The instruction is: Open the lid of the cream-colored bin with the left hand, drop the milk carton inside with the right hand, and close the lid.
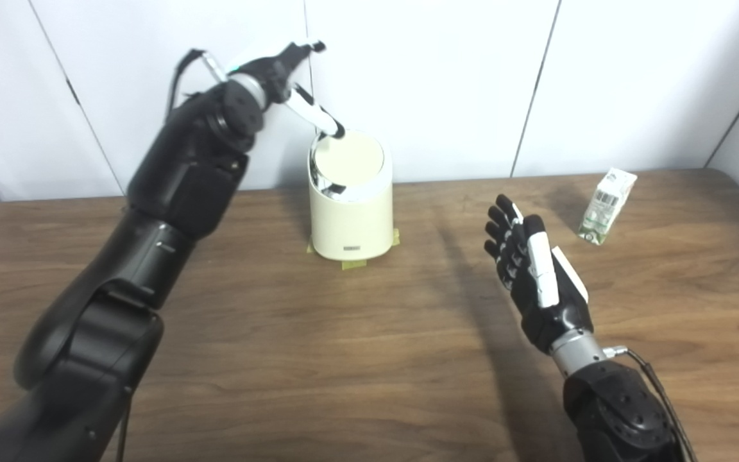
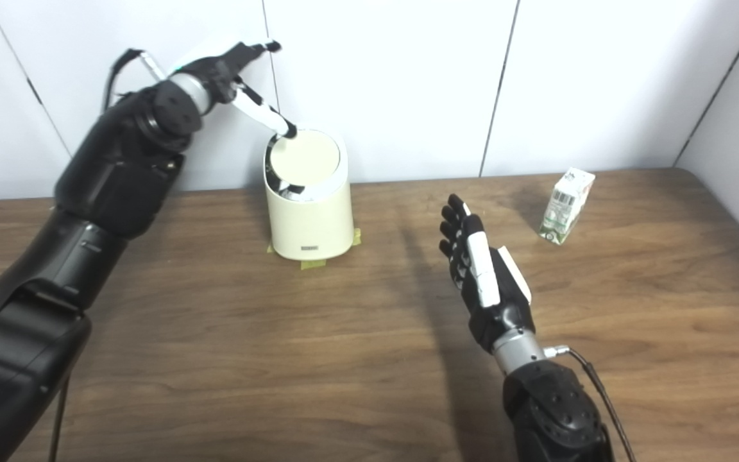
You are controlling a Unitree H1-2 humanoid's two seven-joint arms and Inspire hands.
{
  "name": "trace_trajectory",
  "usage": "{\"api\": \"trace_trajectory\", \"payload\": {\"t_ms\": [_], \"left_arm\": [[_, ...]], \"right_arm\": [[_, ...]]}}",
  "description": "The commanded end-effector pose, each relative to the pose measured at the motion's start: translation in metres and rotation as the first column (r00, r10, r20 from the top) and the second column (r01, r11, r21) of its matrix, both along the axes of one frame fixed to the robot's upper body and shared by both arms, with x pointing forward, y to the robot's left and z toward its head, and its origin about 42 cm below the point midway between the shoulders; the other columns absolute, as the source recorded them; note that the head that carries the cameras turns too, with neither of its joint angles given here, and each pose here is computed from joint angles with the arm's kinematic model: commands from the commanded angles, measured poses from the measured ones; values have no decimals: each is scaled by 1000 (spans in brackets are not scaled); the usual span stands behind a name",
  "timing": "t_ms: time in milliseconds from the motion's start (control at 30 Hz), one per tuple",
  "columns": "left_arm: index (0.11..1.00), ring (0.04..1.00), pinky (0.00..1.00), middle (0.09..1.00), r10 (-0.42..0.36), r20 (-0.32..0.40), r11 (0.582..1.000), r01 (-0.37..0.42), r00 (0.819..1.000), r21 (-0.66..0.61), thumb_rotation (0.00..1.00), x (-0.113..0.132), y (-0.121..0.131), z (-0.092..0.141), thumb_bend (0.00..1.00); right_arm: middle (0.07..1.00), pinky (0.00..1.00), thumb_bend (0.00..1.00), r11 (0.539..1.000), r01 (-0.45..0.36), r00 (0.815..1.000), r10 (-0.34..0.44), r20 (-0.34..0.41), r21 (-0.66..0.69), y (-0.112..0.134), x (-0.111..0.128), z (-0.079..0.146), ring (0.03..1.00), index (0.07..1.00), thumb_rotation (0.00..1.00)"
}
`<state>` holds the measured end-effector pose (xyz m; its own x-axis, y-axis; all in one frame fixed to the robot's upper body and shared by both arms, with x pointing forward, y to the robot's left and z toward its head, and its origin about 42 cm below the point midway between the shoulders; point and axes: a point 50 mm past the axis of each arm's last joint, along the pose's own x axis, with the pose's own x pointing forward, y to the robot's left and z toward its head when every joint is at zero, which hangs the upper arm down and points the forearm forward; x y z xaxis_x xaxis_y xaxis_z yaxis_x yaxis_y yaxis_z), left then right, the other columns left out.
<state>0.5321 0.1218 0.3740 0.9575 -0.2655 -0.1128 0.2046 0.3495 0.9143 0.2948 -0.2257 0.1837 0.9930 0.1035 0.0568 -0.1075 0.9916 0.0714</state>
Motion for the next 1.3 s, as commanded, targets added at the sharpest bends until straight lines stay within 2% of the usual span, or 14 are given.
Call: {"api": "trace_trajectory", "payload": {"t_ms": [0, 133, 233, 467, 700, 833, 900, 1267], "left_arm": [[966, 999, 869, 1000, -15, 98, 999, 11, 995, 45, 111, 2, -11, 41, 922], [956, 997, 841, 997, -44, 104, 995, 35, 994, 91, 106, 4, -19, 37, 927], [933, 958, 794, 975, -77, 117, 989, 61, 990, 136, 130, 4, -27, 33, 936], [919, 945, 815, 959, -118, 118, 975, 93, 986, 200, 143, 0, -40, 30, 945], [910, 920, 781, 943, -138, 134, 962, 100, 981, 255, 125, -3, -42, 30, 946], [917, 929, 816, 949, -139, 127, 956, 100, 982, 275, 118, -4, -41, 29, 935], [917, 925, 803, 948, -143, 123, 950, 102, 982, 294, 115, -5, -42, 28, 933], [909, 970, 933, 953, -213, 146, 875, 122, 966, 468, 100, -7, -48, 17, 932]], "right_arm": [[1000, 1000, 736, 1000, -15, 998, 15, 69, 6, 5, 9, 16, 1000, 1000, 1000], [1000, 1000, 732, 1000, -14, 997, 13, 77, 9, 8, 10, 16, 1000, 1000, 1000], [1000, 1000, 723, 1000, -7, 997, 5, 80, 17, 8, 10, 16, 1000, 1000, 1000], [1000, 1000, 719, 1000, 2, 996, -4, 84, 14, 8, 11, 16, 1000, 1000, 1000], [1000, 1000, 722, 1000, 9, 997, -10, 79, 11, 6, 11, 16, 1000, 1000, 1000], [1000, 1000, 724, 1000, 10, 997, -10, 81, 3, 5, 12, 16, 1000, 1000, 1000], [1000, 1000, 727, 1000, 8, 996, -8, 85, -2, 5, 12, 17, 1000, 1000, 1000], [1000, 1000, 733, 1000, 6, 996, -6, 86, 3, 8, 10, 21, 1000, 1000, 1000]]}}
